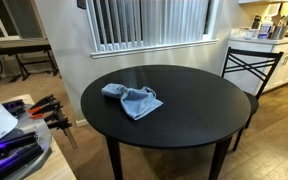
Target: Use the blue towel to clean the table
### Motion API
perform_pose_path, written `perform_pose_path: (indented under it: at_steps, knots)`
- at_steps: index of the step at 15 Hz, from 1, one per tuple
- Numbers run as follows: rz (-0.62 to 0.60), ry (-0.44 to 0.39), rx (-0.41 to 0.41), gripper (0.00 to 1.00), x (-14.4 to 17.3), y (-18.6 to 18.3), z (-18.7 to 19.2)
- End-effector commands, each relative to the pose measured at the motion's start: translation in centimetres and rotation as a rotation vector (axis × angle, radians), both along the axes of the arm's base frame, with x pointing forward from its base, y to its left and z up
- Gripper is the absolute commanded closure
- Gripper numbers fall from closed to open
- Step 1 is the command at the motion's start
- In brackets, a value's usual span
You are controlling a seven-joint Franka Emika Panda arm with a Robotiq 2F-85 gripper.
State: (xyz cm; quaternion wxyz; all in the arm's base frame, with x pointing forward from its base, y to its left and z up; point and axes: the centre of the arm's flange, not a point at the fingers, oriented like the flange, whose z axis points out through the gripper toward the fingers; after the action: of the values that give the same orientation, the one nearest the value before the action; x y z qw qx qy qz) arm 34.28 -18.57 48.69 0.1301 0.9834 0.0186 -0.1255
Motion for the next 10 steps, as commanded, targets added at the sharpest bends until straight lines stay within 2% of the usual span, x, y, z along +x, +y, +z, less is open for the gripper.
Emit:
perform_pose_path:
  at_steps: [1, 6, 9, 10]
  knots:
    - [0.0, 0.0, 0.0, 0.0, 0.0, 0.0, 0.0]
    - [0.012, -0.003, -0.01, 0.0, 1.0, 1.0, -0.4]
    - [-0.001, -0.052, 0.0, 0.0, 5.6, 3.1, -2.5]
    - [-0.018, -0.077, 0.025, 0.0, 7.4, 3.8, -3.4]
